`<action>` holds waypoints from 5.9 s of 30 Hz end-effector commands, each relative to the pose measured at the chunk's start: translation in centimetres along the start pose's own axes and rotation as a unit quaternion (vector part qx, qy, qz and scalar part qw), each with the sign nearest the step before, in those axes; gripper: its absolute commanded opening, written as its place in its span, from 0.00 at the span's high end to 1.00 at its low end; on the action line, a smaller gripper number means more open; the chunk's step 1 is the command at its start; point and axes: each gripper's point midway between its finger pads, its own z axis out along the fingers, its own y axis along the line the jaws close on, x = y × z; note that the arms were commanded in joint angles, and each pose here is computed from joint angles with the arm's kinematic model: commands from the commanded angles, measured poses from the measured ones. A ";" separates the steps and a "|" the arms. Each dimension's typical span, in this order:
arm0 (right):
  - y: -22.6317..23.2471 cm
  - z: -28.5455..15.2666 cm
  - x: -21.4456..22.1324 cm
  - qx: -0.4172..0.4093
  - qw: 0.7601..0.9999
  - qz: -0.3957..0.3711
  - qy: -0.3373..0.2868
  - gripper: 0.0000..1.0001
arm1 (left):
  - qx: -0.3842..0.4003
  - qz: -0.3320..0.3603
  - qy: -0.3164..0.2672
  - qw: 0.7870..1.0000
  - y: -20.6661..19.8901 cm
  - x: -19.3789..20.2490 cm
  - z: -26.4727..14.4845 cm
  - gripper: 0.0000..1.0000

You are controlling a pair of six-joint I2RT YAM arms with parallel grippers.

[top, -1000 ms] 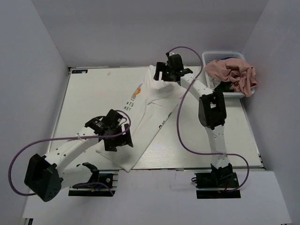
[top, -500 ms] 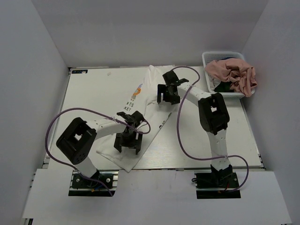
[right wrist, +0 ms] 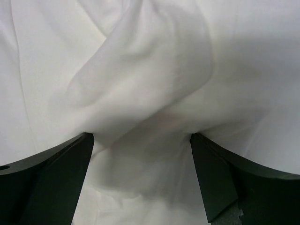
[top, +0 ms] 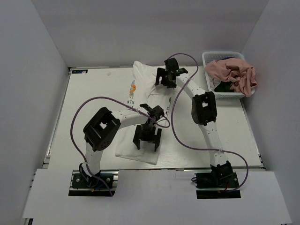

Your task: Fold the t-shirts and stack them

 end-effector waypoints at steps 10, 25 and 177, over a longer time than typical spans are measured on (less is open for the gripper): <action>-0.2 -5.2 -8.5 -0.095 0.983 -0.099 -0.119 0.10 | 0.102 0.060 -0.252 0.960 -9.5 -4.7 -8.1 0.01; -2.4 -19.0 11.5 -0.054 0.998 0.028 -0.036 0.10 | -0.023 -0.143 -0.315 0.938 5.9 0.8 -4.8 0.01; -3.0 -11.4 15.5 -0.073 0.994 0.078 0.025 0.25 | 0.181 -0.148 -0.292 0.927 8.4 -19.1 -4.4 0.95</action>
